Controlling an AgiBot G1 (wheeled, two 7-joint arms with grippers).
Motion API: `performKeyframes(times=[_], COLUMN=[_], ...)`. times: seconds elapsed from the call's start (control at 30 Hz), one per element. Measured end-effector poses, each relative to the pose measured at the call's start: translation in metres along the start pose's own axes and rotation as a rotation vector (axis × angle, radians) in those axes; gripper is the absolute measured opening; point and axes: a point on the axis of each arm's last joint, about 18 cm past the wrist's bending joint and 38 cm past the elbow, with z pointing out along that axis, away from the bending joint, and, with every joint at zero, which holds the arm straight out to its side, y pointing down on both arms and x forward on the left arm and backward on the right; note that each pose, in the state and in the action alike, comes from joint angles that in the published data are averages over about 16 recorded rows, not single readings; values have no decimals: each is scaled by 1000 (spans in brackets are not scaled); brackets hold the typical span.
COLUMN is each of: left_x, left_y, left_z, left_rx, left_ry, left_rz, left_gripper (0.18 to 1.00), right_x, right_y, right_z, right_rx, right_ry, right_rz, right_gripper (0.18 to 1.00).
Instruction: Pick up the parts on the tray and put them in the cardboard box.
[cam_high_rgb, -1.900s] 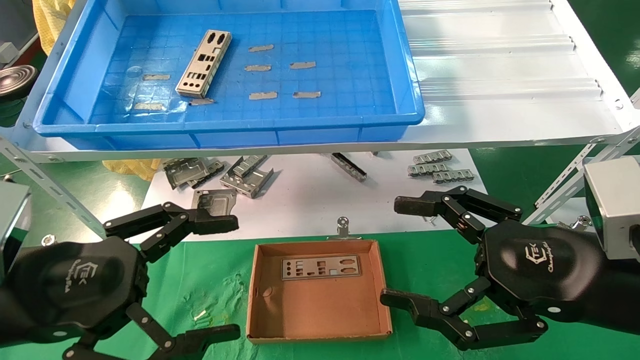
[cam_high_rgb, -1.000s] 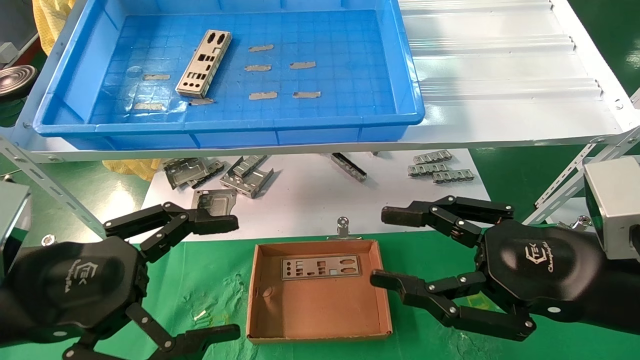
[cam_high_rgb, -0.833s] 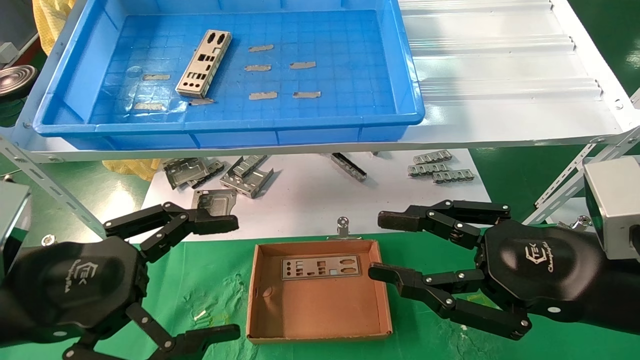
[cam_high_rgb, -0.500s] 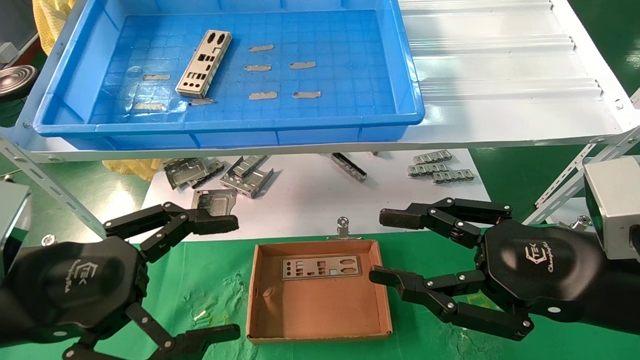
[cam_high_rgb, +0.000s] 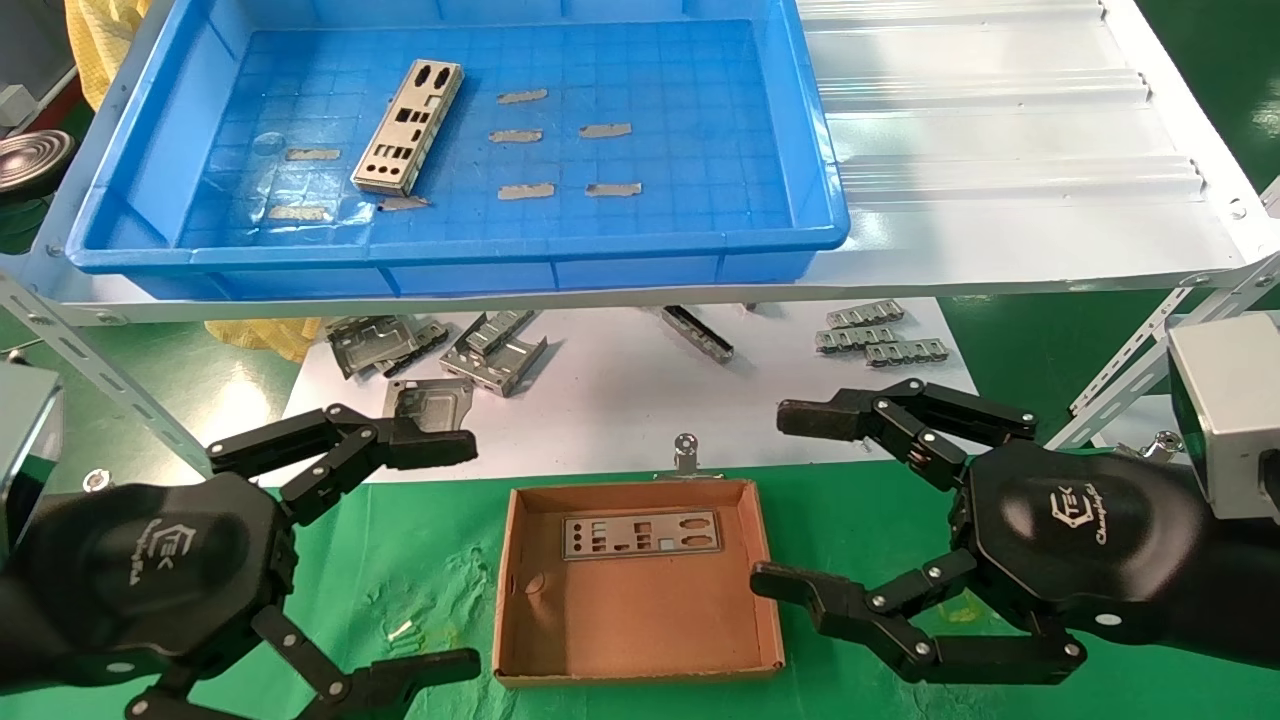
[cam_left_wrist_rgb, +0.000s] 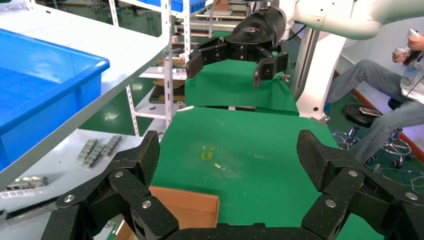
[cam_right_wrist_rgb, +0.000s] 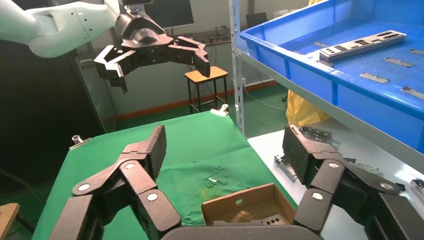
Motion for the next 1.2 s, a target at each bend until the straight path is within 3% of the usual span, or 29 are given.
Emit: performKeyframes(times=[0.43,1.2], left_x=[0,0], left_y=[0,0], left_z=[0,0], left_rx=[0,0], left_ry=[0,0], left_rz=[0,0], left_gripper=[1001,1001], right_x=[0,0], right_y=[0,0], right_z=[0,0], right_rx=[0,0], right_ry=[0,0], right_rz=[0,0], right_gripper=[963,1000])
